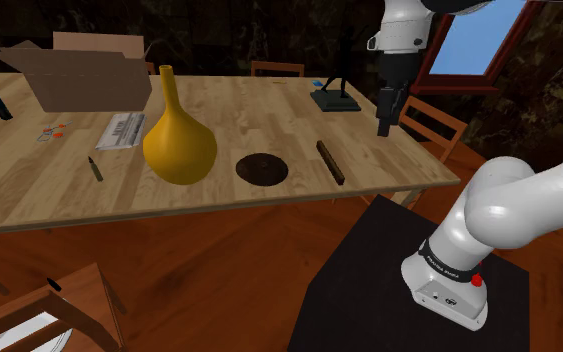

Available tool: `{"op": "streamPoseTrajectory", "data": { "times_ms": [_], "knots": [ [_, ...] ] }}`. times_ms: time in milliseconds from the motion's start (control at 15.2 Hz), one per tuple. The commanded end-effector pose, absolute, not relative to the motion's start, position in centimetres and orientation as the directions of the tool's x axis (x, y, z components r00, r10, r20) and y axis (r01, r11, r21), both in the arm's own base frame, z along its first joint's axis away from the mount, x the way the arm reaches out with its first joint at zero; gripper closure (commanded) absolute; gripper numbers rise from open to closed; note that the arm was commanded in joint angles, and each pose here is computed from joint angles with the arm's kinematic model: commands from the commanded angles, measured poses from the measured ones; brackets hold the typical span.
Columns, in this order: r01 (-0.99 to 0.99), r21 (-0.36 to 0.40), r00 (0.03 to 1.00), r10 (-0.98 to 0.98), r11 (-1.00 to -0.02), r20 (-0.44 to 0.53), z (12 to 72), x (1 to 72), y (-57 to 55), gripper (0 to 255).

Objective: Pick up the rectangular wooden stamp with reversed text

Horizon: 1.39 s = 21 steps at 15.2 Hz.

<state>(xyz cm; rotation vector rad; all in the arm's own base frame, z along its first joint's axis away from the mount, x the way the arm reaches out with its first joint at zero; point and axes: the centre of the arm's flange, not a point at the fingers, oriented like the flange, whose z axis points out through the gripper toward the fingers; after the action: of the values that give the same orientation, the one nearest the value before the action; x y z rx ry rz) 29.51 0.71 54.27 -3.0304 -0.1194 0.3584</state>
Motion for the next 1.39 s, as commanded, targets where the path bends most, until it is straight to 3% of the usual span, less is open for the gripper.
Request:
{"op": "streamPoseTrajectory", "data": {
  "times_ms": [0,528,1122,1320],
  "knots": [
    [0.067,-0.096,0.969,0.088,-0.993,-0.229,54.3,29.5,0.7,0],
    [-0.257,-0.032,0.956,-0.250,-0.966,-0.156,46.6,34.8,-0.3,0],
    [-0.592,0.007,0.805,-0.591,-0.806,-0.051,38.6,40.5,-4.3,0],
    [-0.618,0.008,0.785,-0.617,-0.786,-0.042,36.9,41.0,-4.7,0]
  ]
}}
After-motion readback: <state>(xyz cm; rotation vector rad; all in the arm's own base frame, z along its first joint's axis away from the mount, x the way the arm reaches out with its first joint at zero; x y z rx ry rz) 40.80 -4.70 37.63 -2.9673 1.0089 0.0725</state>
